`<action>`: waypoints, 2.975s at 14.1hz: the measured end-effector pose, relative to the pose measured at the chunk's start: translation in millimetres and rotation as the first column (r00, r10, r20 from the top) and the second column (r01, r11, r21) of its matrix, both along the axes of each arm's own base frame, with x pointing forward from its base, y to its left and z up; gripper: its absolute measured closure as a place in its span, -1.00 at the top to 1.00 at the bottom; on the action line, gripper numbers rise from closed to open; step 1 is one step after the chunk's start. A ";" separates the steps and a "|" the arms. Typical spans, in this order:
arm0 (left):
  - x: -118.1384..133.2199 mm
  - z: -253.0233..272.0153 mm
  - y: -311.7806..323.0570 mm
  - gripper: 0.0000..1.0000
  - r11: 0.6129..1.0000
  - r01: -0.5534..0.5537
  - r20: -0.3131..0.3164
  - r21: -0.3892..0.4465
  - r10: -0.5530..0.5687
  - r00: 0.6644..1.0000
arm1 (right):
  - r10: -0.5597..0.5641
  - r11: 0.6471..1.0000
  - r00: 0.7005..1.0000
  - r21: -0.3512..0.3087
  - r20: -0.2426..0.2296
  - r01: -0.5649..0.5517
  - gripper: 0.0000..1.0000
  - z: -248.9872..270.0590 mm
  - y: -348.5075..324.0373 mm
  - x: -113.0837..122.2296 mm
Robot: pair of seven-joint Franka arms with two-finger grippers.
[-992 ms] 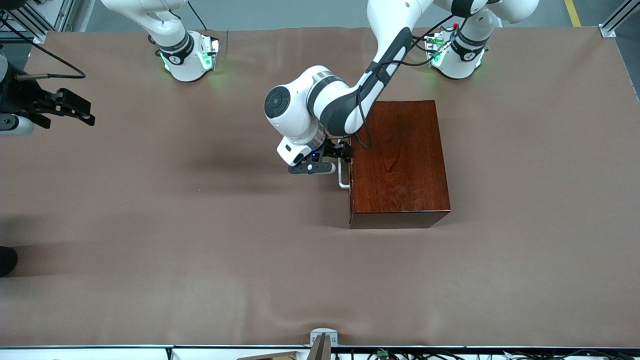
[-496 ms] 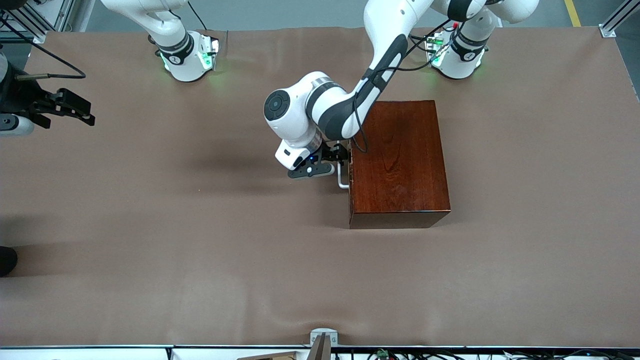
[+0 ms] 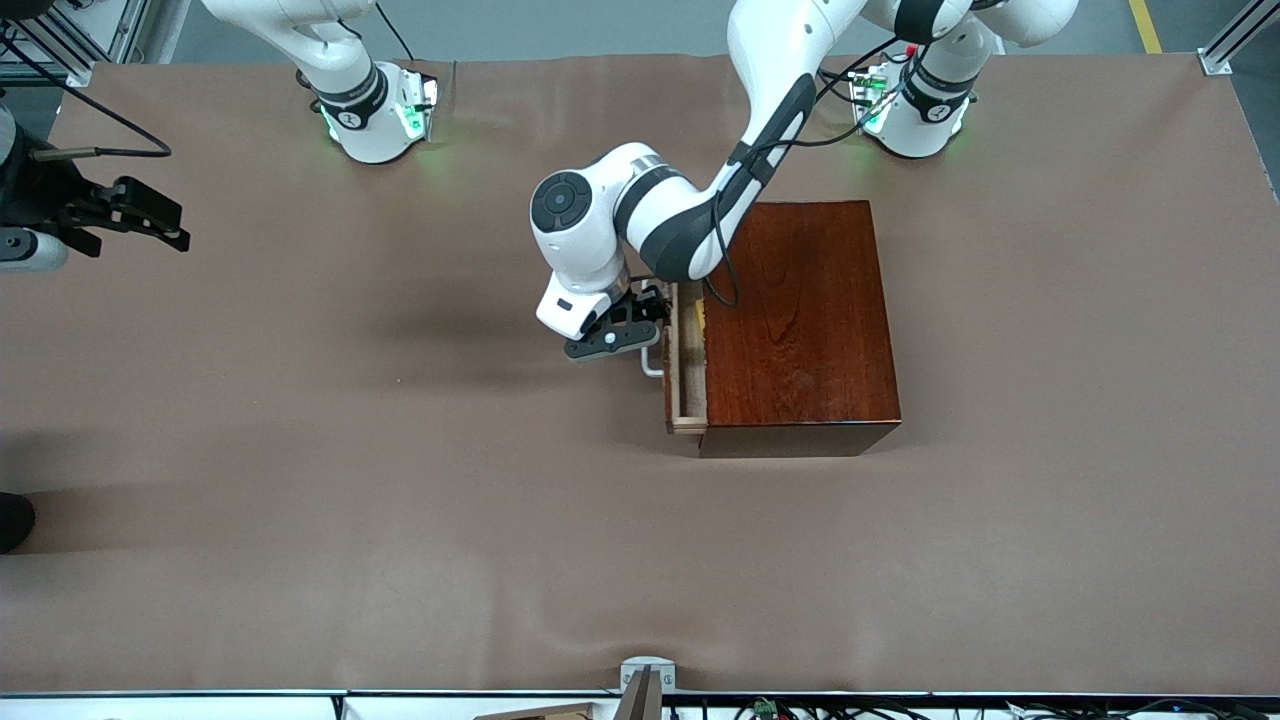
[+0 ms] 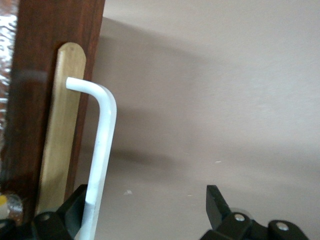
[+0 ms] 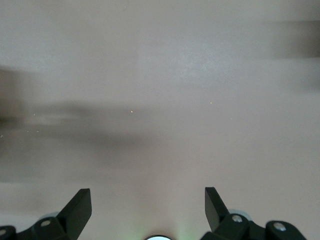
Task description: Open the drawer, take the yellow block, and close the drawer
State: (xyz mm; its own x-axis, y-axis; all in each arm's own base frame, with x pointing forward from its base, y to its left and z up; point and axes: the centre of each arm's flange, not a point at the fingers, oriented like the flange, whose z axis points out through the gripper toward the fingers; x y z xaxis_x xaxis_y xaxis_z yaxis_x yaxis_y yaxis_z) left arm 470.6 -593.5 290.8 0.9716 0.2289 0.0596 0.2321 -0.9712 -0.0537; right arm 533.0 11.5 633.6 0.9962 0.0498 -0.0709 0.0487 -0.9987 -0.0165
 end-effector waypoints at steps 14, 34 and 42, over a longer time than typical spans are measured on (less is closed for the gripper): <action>-7.5 25.0 -39.6 1.00 0.949 -0.141 0.052 -0.282 0.161 0.986 | -0.010 1.000 1.000 0.000 -0.002 0.010 1.00 -1.3 -5.3 0.8; 119.1 293.9 279.1 1.00 0.997 -0.064 -0.005 -0.049 0.064 0.998 | -0.192 0.980 0.981 0.046 -0.025 0.193 1.00 -3.3 51.6 -0.7; 133.5 314.7 471.8 1.00 0.991 0.127 -0.082 -0.053 -0.131 0.988 | -0.572 0.820 0.814 -0.049 -0.104 0.570 1.00 -40.4 166.7 -6.6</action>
